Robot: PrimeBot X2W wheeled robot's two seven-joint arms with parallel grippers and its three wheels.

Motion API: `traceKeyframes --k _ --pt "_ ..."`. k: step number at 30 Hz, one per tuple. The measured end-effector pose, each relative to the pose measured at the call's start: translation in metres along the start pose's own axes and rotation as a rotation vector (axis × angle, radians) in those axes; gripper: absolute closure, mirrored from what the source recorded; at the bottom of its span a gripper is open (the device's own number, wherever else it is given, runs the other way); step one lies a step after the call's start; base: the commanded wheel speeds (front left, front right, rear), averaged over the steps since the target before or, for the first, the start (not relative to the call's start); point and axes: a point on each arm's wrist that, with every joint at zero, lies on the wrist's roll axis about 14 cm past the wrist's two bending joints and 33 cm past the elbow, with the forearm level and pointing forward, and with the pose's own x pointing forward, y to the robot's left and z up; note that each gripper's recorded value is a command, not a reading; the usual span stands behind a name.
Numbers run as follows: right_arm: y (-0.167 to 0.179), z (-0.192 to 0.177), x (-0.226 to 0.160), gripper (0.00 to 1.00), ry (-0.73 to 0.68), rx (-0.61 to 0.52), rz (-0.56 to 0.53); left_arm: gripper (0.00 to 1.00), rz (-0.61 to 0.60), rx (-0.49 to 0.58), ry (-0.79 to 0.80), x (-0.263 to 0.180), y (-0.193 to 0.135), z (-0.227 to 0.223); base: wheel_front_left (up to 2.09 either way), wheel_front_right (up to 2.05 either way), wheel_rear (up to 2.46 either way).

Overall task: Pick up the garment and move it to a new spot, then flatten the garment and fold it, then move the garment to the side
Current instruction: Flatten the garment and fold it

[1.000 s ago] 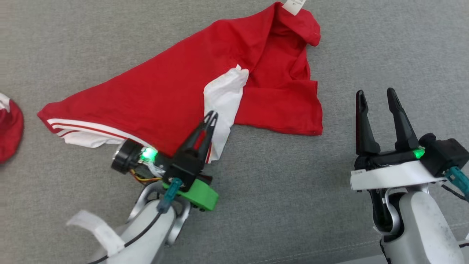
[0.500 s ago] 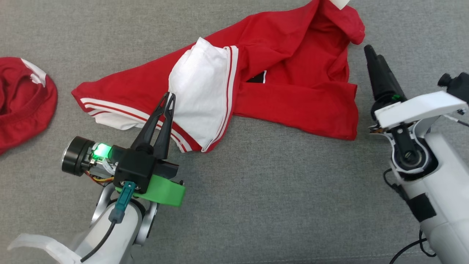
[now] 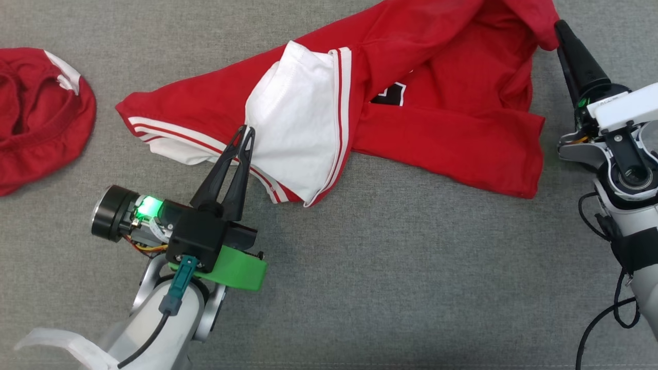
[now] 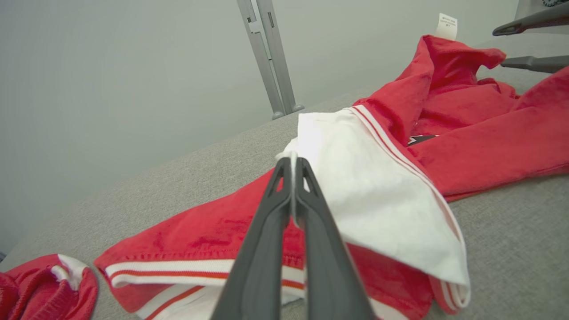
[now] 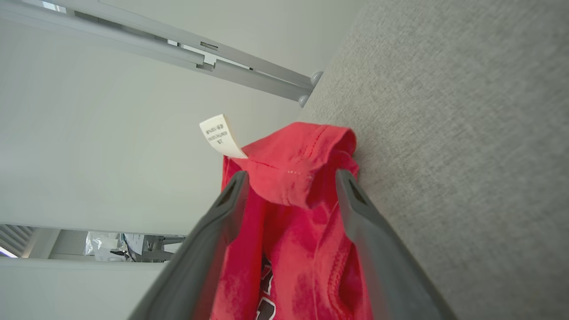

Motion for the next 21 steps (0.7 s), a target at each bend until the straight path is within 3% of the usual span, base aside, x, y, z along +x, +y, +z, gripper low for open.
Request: traceKeyframes --k 7,8,9,10,12,15,16,17,18,21 --pt "-0.008 0.0 0.015 0.0 0.028 0.07 -0.01 1.0 0.001 0.006 0.017 0.002 0.003 -0.007 0.0 0.0 0.0" --pt "-0.01 -0.001 0.017 0.18 0.033 0.077 -0.011 1.0 0.002 0.006 0.019 0.003 0.003 -0.008 0.0 0.0 0.0" --pt "-0.01 0.001 0.019 0.26 0.032 0.083 -0.01 1.0 0.002 0.006 0.022 0.003 0.004 -0.01 0.0 0.0 0.0" --pt "-0.011 0.001 0.021 0.46 0.033 0.089 -0.01 1.0 0.002 0.007 0.024 0.004 0.004 -0.011 0.0 0.0 0.0" --pt "-0.014 -0.003 0.023 0.59 0.059 0.099 -0.016 1.0 0.004 0.01 0.027 0.005 0.005 -0.012 0.0 0.0 0.0" --pt "-0.017 -0.01 0.025 0.57 0.102 0.103 -0.021 1.0 0.014 0.014 0.029 0.006 0.008 -0.013 0.0 0.0 0.0" --pt "-0.018 -0.011 0.025 0.6 0.111 0.101 -0.021 1.0 0.016 0.015 0.028 0.006 0.009 -0.013 0.0 0.0 0.0" --pt "-0.018 -0.012 0.025 0.73 0.12 0.101 -0.02 1.0 0.018 0.017 0.025 0.007 0.009 -0.013 0.0 0.0 0.0" --pt "-0.017 -0.013 0.025 1.0 0.13 0.101 -0.017 1.0 0.02 0.018 0.024 0.007 0.01 -0.012 0.0 0.0 0.0" --pt "-0.009 -0.015 0.025 1.0 0.141 0.09 0.008 1.0 0.03 0.025 0.014 0.008 0.013 -0.01 0.0 0.0 0.0"
